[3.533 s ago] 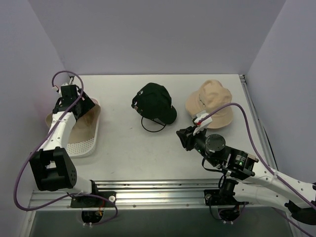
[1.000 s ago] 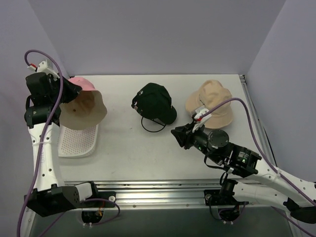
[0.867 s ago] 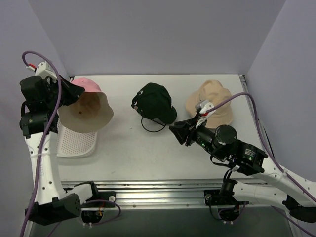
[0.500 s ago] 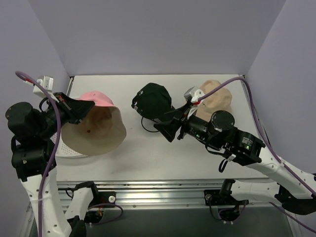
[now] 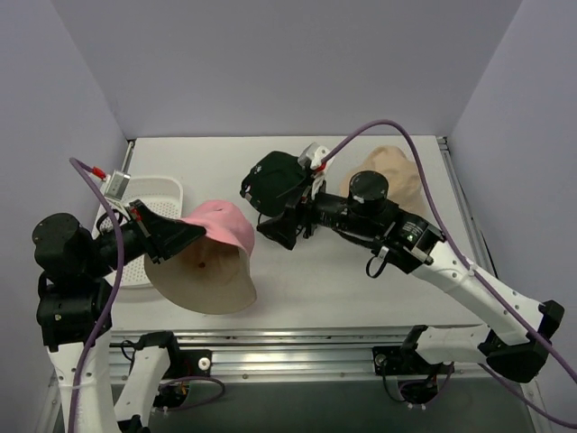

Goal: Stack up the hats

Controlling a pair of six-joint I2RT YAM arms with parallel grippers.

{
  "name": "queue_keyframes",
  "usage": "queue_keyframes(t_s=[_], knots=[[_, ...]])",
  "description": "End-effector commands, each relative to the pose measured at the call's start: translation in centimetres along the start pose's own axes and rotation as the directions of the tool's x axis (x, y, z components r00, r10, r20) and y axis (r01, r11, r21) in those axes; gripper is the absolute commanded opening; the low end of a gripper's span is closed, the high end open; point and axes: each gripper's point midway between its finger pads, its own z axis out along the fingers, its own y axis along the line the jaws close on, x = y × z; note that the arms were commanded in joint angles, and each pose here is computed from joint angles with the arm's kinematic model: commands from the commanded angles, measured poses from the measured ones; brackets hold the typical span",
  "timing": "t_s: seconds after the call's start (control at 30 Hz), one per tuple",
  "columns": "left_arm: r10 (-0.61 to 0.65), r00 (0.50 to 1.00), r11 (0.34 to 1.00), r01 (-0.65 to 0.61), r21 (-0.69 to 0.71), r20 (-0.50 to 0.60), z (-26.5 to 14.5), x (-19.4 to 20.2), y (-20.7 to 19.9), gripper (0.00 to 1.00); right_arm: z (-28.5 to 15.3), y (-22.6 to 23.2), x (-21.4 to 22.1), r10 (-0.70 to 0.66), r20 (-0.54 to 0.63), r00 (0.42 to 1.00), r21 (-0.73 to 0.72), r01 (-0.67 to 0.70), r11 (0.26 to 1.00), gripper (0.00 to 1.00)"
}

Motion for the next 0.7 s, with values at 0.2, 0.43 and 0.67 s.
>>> queue_keyframes(t_s=[0.2, 0.43, 0.67], knots=[[0.132, 0.974, 0.969, -0.087, 0.231, -0.185, 0.6, 2.6, -3.5, 0.02, -1.7, -3.3, -0.3, 0.055, 0.077, 0.996, -0.215, -0.037, 0.976, 0.79], [0.158, 0.958, 0.958, -0.090, 0.273, -0.240, 1.3, 3.0, -3.9, 0.02, -4.2, -0.7, 1.5, 0.074, 0.092, 0.993, -0.311, -0.042, 0.950, 0.77], [0.165, 0.953, 0.940, -0.075, 0.332, -0.252, 1.8, 3.2, -4.3, 0.02, -4.5, -0.4, 2.8, 0.119, 0.085, 0.989, -0.333, -0.084, 0.939, 0.75]])
